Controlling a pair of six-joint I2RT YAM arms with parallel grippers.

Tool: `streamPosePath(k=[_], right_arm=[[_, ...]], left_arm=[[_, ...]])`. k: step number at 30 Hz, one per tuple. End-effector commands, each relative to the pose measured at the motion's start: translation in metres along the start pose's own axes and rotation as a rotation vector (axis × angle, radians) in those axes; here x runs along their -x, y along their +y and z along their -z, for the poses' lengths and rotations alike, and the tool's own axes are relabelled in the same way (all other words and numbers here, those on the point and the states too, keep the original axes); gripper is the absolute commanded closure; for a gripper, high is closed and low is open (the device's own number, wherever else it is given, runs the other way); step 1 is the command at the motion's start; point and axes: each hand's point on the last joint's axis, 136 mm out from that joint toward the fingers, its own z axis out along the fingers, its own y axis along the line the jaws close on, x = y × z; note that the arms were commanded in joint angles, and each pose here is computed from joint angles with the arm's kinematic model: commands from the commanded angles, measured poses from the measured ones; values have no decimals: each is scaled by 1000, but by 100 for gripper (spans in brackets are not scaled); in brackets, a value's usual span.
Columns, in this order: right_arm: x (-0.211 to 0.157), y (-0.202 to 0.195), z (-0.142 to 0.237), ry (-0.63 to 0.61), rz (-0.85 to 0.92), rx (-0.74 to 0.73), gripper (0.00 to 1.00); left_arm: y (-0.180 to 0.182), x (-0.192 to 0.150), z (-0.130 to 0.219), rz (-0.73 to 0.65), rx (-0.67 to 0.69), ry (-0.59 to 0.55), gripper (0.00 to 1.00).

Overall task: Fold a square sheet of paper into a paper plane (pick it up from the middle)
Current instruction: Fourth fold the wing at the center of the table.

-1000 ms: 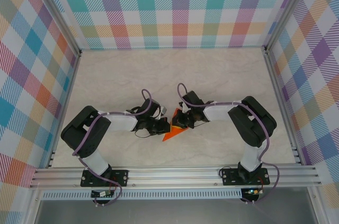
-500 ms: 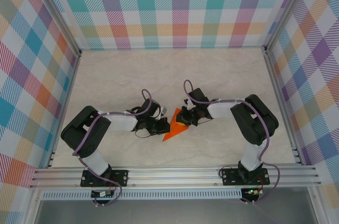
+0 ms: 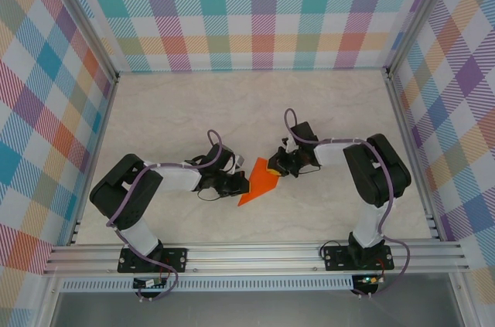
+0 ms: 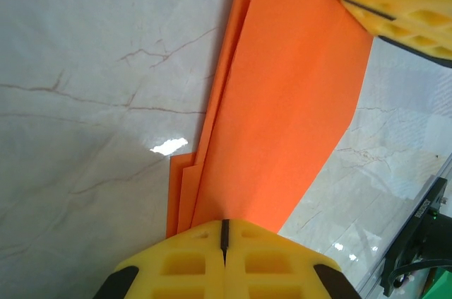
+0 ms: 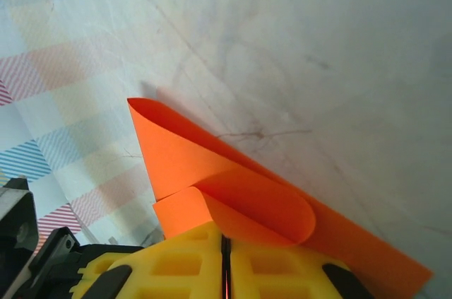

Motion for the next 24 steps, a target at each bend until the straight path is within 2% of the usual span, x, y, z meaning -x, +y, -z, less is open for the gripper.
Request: streamPosePath(k=[1,19,24], right_arm=[[23,-39,7,-83,-42,-92,90],[51,-51,30,-111,-105,-74,89],[51,-29,47,-126,-63,-36,89]], left_arm=[[83,-47,-7,100,303,115,98],[83,-49,-7,100,297,120,98],[81,-48,-7,99,290,115,98]])
